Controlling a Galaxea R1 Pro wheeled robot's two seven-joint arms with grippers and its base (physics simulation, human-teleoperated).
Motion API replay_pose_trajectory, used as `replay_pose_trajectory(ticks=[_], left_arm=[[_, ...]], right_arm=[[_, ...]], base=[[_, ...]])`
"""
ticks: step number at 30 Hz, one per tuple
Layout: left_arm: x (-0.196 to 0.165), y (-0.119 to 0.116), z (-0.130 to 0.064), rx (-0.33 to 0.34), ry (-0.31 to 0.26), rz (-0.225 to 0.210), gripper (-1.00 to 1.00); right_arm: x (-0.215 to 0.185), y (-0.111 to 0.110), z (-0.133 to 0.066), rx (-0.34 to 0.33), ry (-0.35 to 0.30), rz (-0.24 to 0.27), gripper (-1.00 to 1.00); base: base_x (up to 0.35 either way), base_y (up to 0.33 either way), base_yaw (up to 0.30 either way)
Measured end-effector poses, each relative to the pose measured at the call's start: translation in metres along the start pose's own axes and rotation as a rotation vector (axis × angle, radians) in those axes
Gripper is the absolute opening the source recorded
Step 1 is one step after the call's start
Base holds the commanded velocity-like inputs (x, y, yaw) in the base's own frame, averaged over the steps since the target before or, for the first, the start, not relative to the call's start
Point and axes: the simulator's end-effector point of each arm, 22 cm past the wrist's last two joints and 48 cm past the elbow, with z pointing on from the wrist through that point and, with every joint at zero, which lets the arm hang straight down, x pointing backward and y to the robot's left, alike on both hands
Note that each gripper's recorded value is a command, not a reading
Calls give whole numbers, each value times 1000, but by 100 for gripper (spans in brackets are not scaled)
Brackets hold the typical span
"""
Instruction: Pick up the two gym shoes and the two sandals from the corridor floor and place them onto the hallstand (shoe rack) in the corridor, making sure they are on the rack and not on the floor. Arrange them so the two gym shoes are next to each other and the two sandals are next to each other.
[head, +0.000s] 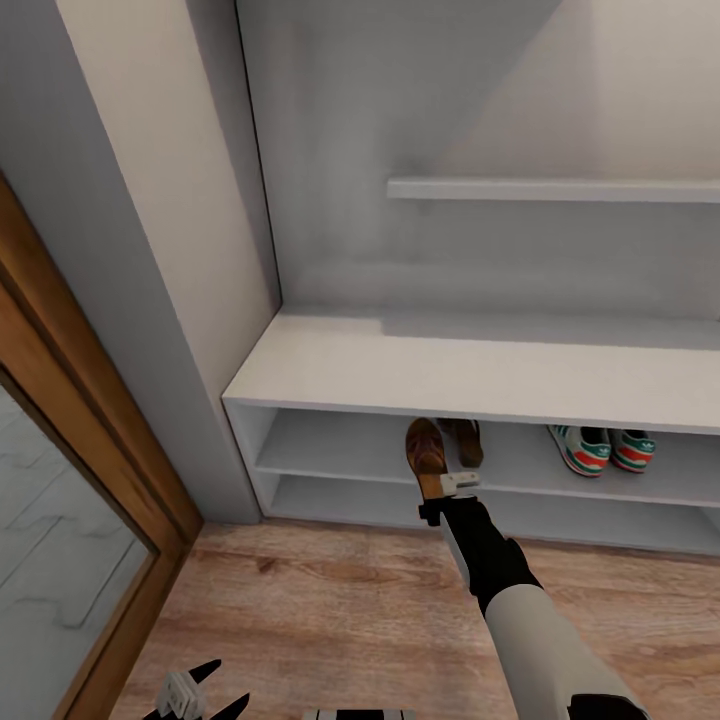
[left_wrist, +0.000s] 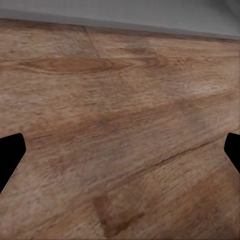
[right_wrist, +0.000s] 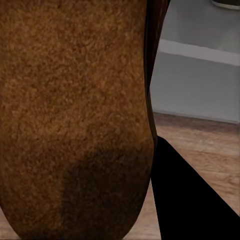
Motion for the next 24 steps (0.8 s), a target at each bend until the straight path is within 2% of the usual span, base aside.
replay_pose_trajectory(ticks=[3,9,24], left_arm=[[0,0,0,0,0,0,100],[0,0,0,0,0,0,100],[0,-1,0,1,-1,1,100]], right_arm=[[0,0,0,0,-1,1,-100],[-1,0,0,0,-2,2,-100],[-1,-1,0,1,-3,2,-100]], base=[[66,0,0],[252,0,0],[73,0,0]])
